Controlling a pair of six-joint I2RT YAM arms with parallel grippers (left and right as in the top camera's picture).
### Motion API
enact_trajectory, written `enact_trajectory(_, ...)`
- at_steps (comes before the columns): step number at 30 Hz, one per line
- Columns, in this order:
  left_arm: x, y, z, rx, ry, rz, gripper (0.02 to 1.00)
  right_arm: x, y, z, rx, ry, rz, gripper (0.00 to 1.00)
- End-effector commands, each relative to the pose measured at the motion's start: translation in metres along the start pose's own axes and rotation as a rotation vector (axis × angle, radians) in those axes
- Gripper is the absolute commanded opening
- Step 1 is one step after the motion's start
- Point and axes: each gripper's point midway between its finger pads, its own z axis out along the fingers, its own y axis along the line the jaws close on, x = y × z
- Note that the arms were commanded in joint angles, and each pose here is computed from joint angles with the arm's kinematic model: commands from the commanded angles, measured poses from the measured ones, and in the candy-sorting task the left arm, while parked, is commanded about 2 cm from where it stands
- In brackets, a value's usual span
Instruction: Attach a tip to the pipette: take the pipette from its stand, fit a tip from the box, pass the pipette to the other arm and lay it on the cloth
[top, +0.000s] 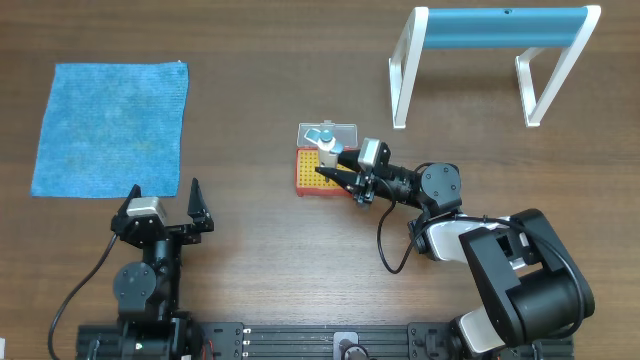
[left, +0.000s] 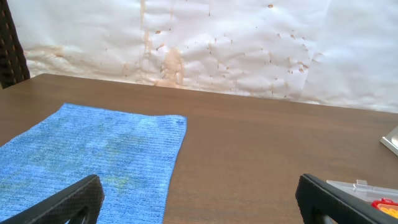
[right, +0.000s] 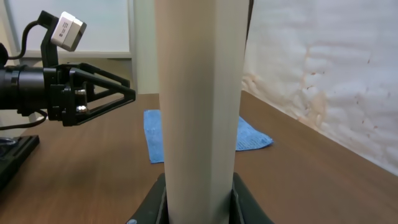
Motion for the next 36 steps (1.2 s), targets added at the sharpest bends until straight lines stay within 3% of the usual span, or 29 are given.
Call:
enact_trajectory(1,0.001,0.0,0.0,-0.002,0.002,-0.009,0.996,-0.004,-0.012,0.004,0.059,-0.015,-0.043,0.082)
enact_trajectory(4,0.001,0.0,0.0,-0.002,0.002,-0.009,0.998,-0.005,-0.013,0.009,0.064,-0.019,-0.068,0.082)
enact_trajectory(15,0.001,0.0,0.0,-0.002,0.002,-0.009,0.998,0.014,-0.041,0.023,0.114,-0.001,-0.049,0.082)
enact_trajectory(36,0.001,0.0,0.0,-0.002,0.002,-0.009,0.998,0.031,-0.046,0.02,0.127,0.045,-0.03,0.082)
